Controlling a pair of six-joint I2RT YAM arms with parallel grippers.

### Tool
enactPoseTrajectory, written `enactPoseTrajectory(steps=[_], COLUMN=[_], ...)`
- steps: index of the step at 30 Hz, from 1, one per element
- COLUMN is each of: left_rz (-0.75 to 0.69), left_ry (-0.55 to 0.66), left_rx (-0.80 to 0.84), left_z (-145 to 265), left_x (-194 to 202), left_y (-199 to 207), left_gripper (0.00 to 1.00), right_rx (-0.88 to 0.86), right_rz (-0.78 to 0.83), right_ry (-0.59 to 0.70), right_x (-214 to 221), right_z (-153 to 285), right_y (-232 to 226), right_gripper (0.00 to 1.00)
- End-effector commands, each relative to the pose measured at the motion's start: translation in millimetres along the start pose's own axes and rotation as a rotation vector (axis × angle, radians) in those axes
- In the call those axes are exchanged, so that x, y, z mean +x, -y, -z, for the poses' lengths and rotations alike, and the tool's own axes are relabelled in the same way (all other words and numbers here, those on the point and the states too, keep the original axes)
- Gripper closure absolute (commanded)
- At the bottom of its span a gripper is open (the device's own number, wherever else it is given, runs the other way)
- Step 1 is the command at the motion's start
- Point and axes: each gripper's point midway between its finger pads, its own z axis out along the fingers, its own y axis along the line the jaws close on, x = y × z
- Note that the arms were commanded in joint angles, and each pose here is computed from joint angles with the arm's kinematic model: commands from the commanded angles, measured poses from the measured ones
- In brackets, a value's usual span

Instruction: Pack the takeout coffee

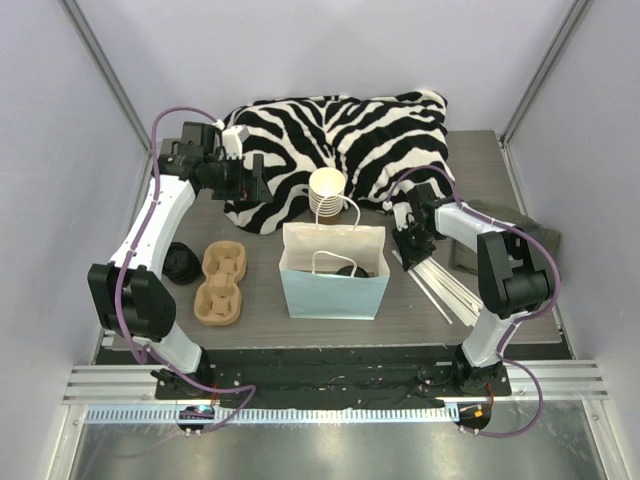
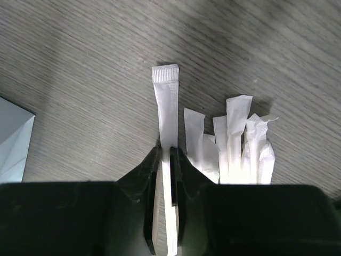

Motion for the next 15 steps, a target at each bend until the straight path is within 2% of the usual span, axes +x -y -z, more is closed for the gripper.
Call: enactPoseTrajectory(steps=[1, 8, 11, 12, 13, 15], left_rz=[-0.018, -0.009, -0.014, -0.013, -0.013, -0.014], left_ry=[0.037, 0.027, 0.031, 0.029, 0.028, 0.031], left_rx=[-0.002, -0.008, -0.010, -0.010, -0.012, -0.011], left_z=[5.5, 4.1, 5.9, 6.2, 6.2, 7.4], left_x=[-10.5, -6.8, -7.2, -6.5, -5.7, -5.8], left_y=[-0.3, -3.1, -2.1, -2.1, -2.4, -2.3], left_gripper=[0.00, 0.00, 0.00, 0.00, 0.00, 0.00], right_rx=[0.064, 0.114, 0.128, 0.135, 0.144, 0.130], right_rz=[0.007, 0.024, 0.024, 0.023, 0.019, 0.000], right_ry=[0.045, 0.020, 0.008, 0.006, 0.004, 0.010], right_x=[-17.7, -8.0, -2.3, -1.4, -0.9, -5.2], right_z=[-0.6, -6.7, -7.9, -6.6, -5.8, 5.0], right_y=[6.9, -9.1, -10.9, -9.9, -7.3, -6.9], right_gripper=[0.80, 0.72, 0.82, 0.94, 0.99, 0.99])
